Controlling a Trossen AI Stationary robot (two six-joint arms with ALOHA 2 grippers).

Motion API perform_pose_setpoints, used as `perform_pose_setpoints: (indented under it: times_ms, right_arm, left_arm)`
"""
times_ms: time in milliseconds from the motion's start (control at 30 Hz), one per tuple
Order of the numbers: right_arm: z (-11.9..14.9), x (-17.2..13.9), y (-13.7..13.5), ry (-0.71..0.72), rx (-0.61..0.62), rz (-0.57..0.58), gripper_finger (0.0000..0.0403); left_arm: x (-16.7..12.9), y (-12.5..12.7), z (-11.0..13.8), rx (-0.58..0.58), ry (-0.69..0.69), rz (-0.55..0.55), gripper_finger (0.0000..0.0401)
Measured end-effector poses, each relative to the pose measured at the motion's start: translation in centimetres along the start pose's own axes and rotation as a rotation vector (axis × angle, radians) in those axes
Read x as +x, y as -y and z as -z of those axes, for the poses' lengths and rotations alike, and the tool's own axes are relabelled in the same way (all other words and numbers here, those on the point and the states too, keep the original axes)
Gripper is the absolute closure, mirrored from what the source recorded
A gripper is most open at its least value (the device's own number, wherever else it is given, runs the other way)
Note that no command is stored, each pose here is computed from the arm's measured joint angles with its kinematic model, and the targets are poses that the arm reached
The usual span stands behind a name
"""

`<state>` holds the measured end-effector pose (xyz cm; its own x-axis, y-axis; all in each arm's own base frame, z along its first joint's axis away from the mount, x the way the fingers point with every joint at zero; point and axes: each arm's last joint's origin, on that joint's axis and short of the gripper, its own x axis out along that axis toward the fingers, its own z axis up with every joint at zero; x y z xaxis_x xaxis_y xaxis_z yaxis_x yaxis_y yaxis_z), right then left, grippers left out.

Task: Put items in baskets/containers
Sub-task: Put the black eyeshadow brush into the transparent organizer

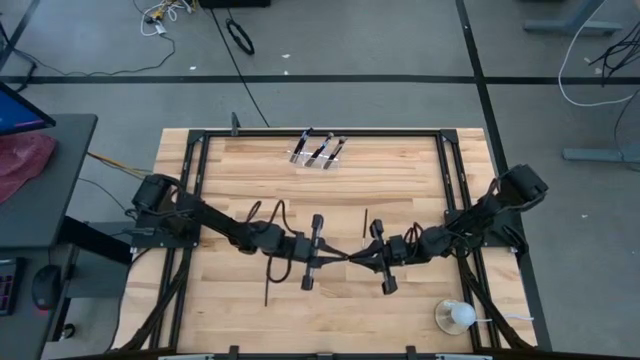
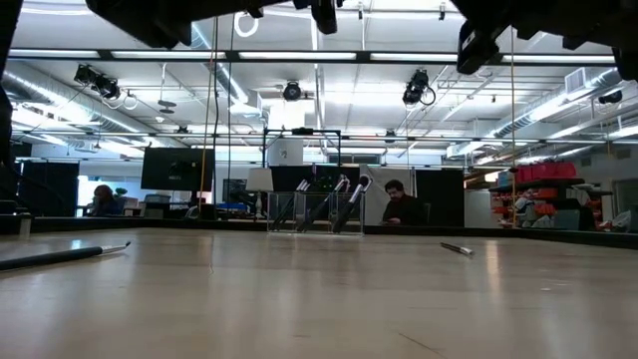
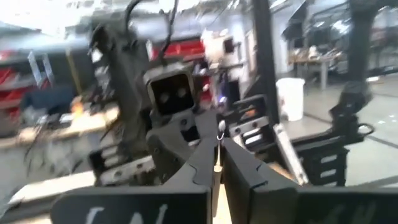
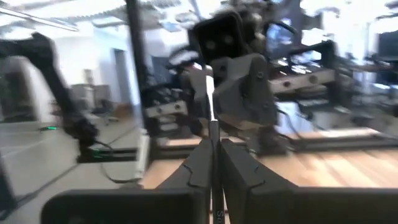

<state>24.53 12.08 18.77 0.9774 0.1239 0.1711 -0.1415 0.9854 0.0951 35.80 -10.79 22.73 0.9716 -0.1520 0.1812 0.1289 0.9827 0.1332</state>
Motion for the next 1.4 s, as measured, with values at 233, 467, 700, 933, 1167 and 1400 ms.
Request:
perform_pose_setpoints:
  times_ms: [233, 467, 700, 933, 1167, 1400]
  right_arm:
    - [-0.7, -0.9, 1.0, -0.166, -0.057, 0.233, 0.0330]
    - [-0.6, -2.0, 1.6, -0.288, -0.022, 0.350, 0.0307]
    - [0.8, -1.8, 1.6, -0.329, -0.009, 0.362, 0.0305]
    - [1.6, -1.7, 1.7, -0.351, -0.005, 0.372, 0.0305]
    - [1.6, -1.5, 2.0, -0.343, 0.015, 0.388, 0.0305]
    - [1.6, -1.5, 2.0, -0.342, 0.015, 0.389, 0.0305]
  left_arm:
    - [-1.7, -3.0, -2.2, 0.000, -0.263, -0.284, 0.0385]
    - [-3.8, -10.7, -3.2, -0.029, -0.388, -0.591, 0.0384]
    - [-6.3, -19.8, -1.7, -0.116, -0.408, -0.715, 0.0384]
    - [-8.6, -24.1, -1.5, -0.137, -0.409, -0.775, 0.0384]
    - [-8.8, -25.3, 1.2, -0.173, -0.491, -0.771, 0.0384]
    - [-8.3, -26.6, 1.7, -0.192, -0.601, -0.793, 0.0384]
